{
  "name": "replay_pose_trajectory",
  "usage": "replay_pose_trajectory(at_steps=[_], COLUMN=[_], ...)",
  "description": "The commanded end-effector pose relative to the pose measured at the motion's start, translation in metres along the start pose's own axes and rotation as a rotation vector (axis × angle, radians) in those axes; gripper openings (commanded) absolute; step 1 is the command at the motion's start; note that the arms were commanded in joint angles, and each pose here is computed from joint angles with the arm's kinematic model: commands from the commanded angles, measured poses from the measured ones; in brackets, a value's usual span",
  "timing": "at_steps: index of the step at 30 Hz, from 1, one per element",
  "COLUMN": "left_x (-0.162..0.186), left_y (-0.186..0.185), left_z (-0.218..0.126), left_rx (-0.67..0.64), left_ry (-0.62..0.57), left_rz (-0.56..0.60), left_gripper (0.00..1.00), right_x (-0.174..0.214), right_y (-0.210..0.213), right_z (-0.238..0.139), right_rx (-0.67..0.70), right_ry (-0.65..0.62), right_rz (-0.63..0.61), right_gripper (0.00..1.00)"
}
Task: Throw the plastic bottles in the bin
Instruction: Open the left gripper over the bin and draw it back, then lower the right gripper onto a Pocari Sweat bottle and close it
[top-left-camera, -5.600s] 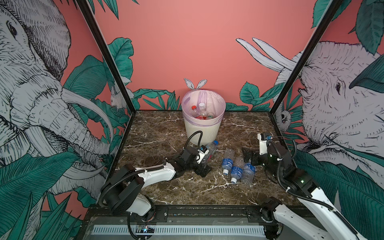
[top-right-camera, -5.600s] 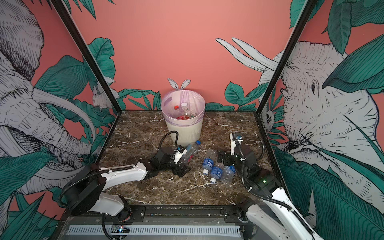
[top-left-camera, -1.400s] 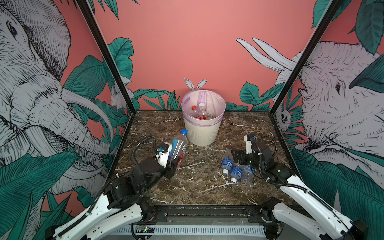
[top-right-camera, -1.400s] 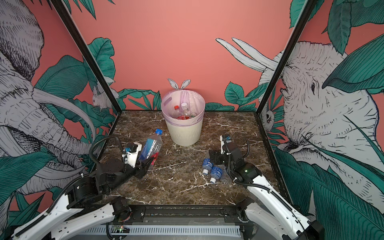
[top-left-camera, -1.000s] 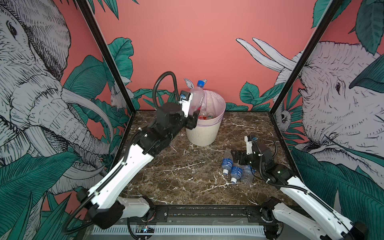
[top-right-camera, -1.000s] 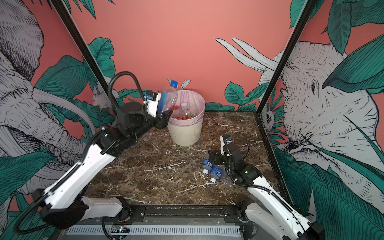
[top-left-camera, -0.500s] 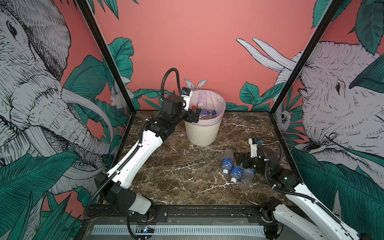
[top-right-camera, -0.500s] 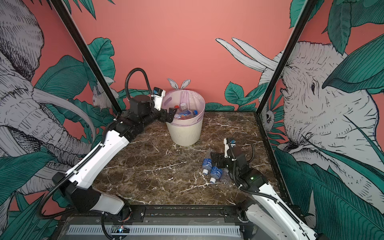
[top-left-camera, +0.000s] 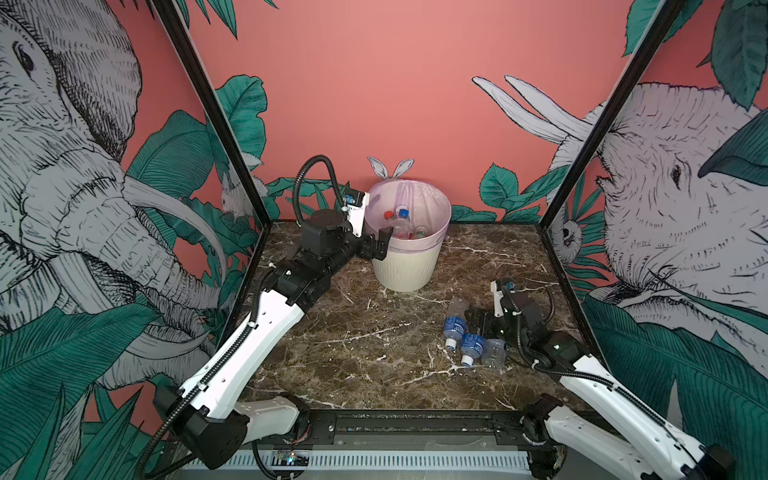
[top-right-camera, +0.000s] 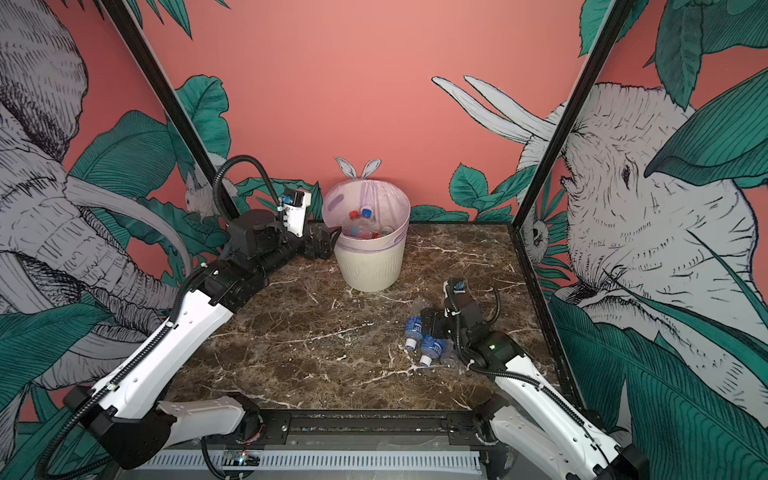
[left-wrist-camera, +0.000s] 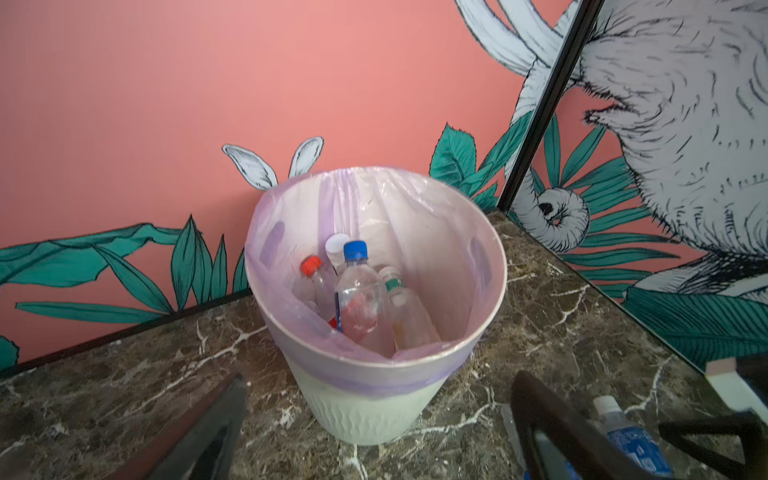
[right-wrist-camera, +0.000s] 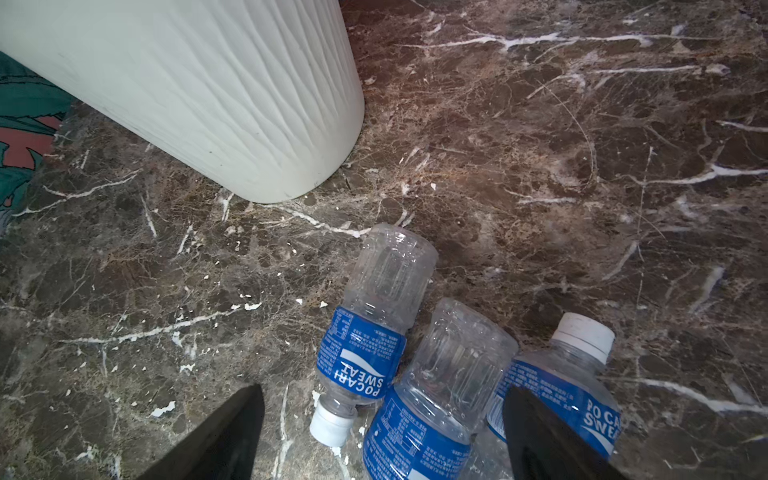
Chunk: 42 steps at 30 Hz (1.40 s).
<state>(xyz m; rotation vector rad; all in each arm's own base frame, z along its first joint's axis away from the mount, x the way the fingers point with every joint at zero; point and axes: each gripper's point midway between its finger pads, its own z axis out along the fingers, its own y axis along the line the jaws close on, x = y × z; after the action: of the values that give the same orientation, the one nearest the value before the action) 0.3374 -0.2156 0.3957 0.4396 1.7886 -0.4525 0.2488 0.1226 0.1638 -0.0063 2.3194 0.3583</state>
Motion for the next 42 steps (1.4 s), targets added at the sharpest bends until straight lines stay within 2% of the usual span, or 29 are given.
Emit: replay_pose_trajectory(at_steps=[1, 7, 12, 19, 26, 34, 42], left_x=[-0.001, 0.031, 0.065, 0.112, 0.152, 0.181, 0.191], left_y=[-0.006, -0.017, -0.025, -0.053, -0.063, -0.077, -0.086], left_z=[-0.020, -0.035, -0.041, -0.040, -0.027, -0.016, -0.012], left_rx=[0.037, 0.101, 0.125, 0.185, 0.222, 0.254, 0.265], left_ry=[-0.051, -0.029, 0.024, 0.110, 0.196, 0.261, 0.281], left_rz=[-0.020, -0.001, 0.033, 0.099, 0.079, 0.057, 0.049], left_gripper=[1.00, 1.00, 1.00, 1.00, 1.00, 1.00, 1.00], right_x=[0.000, 0.016, 0.024, 0.044, 0.055, 0.064, 0.081], right_y=[-0.012, -0.031, -0.043, -0.051, -0.062, -0.069, -0.077], right_z=[-0.001, 0.002, -0.004, -0.004, -0.008, -0.009, -0.002], right_rx=[0.073, 0.175, 0.221, 0.239, 0.265, 0.279, 0.276], right_ry=[0.015, 0.070, 0.070, 0.119, 0.107, 0.112, 0.154], right_rz=[0.020, 0.056, 0.084, 0.103, 0.142, 0.170, 0.228], right_gripper=[0.92, 0.93, 0.94, 0.94, 0.94, 0.91, 0.84])
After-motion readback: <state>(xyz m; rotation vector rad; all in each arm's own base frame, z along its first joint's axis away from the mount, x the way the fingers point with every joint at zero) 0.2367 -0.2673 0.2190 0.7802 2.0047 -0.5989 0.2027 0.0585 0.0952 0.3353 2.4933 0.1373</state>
